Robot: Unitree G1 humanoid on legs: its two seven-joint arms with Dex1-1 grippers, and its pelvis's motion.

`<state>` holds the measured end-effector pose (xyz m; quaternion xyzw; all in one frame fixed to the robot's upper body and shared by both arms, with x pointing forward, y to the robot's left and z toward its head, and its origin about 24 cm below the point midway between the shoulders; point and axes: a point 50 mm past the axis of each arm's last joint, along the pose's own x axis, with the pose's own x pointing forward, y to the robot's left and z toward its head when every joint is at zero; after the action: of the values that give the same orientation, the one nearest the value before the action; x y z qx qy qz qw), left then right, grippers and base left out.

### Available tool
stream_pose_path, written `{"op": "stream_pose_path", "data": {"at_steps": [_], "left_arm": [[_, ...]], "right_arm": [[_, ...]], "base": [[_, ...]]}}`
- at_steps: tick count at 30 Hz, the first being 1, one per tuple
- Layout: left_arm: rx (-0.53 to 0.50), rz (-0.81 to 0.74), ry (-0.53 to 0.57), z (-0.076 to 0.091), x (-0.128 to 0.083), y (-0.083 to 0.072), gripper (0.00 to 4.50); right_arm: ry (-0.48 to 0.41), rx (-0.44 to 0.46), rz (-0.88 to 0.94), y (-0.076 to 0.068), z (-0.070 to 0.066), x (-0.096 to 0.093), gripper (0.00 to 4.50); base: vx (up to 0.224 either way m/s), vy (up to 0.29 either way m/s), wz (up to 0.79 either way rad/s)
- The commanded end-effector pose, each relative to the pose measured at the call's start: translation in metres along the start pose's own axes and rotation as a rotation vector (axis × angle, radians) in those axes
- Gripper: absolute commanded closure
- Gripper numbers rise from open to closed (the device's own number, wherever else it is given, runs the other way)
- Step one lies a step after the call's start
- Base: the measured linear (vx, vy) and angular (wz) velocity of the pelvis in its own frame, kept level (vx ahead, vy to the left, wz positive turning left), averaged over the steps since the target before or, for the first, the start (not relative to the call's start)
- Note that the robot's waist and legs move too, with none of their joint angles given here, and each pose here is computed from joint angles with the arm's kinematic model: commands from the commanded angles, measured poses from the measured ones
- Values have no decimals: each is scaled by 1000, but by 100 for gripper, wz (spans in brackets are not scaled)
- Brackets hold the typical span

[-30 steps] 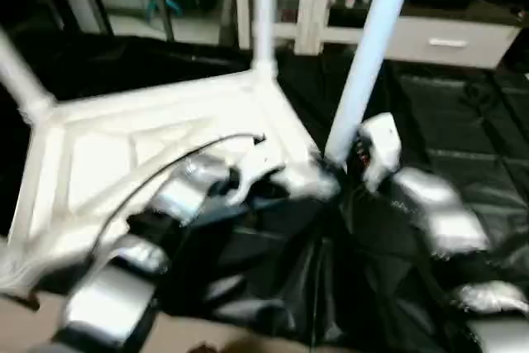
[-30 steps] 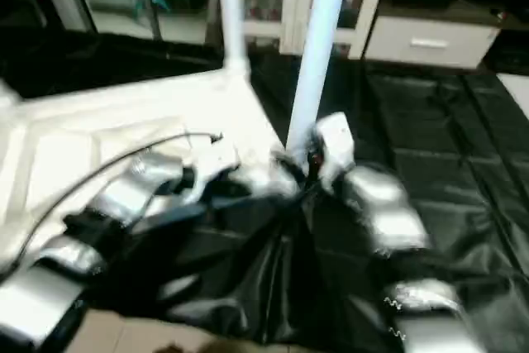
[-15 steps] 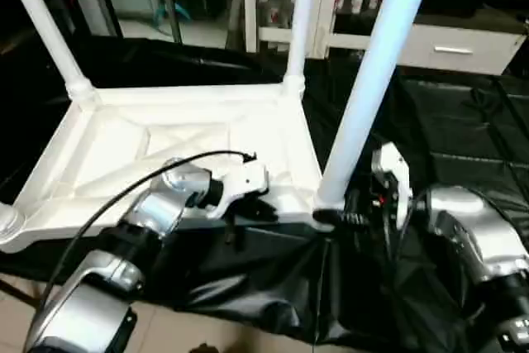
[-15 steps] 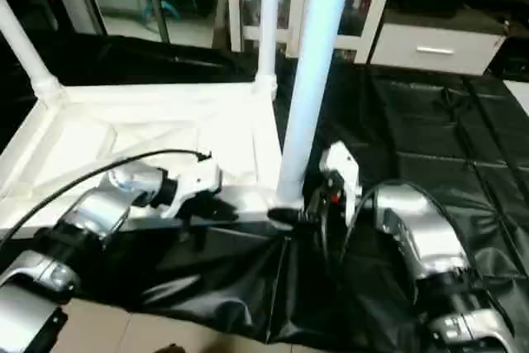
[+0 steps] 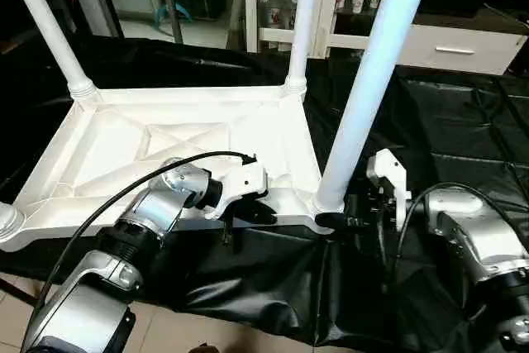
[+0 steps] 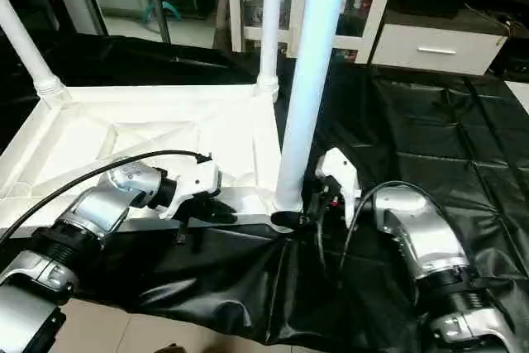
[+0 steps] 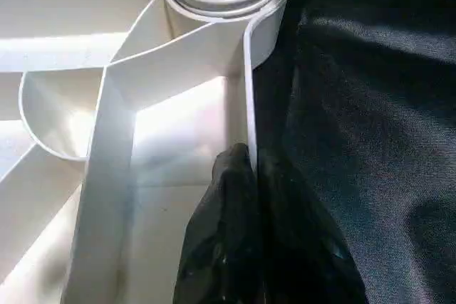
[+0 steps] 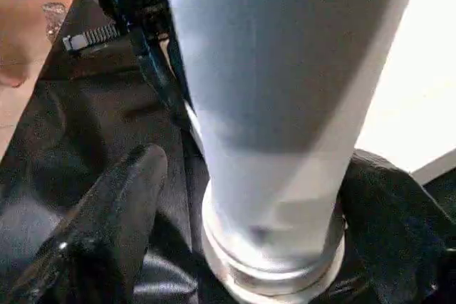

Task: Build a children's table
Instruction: Rotate leg to tighten

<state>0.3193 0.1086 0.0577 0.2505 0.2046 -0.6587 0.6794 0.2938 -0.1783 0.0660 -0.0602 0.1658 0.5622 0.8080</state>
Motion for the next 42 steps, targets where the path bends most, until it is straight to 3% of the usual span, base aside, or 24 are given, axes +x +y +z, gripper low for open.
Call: {"op": "stream_pose_path", "data": {"at_steps": [1, 14, 25, 35, 42], "left_arm": [[-17, -63, 71, -12, 9, -9, 450], [-22, -66, 72, -12, 14, -12, 450], [-32, -71, 73, -13, 15, -12, 450], [-115, 43, 14, -6, 22, 1, 450], [-149, 263, 4, 11, 31, 25, 450]], "right_arm": [[26, 1, 28, 1, -3, 5, 103], [84, -29, 54, 1, -9, 4, 211], [96, -20, 77, 3, -16, 8, 236], [49, 108, -258, -12, -27, 28, 241], [30, 246, -570, -21, -35, 57, 242]], "base": [[0, 0, 0], [0, 0, 0], [0, 0, 0], [0, 0, 0], [-8, 7, -2]]}}
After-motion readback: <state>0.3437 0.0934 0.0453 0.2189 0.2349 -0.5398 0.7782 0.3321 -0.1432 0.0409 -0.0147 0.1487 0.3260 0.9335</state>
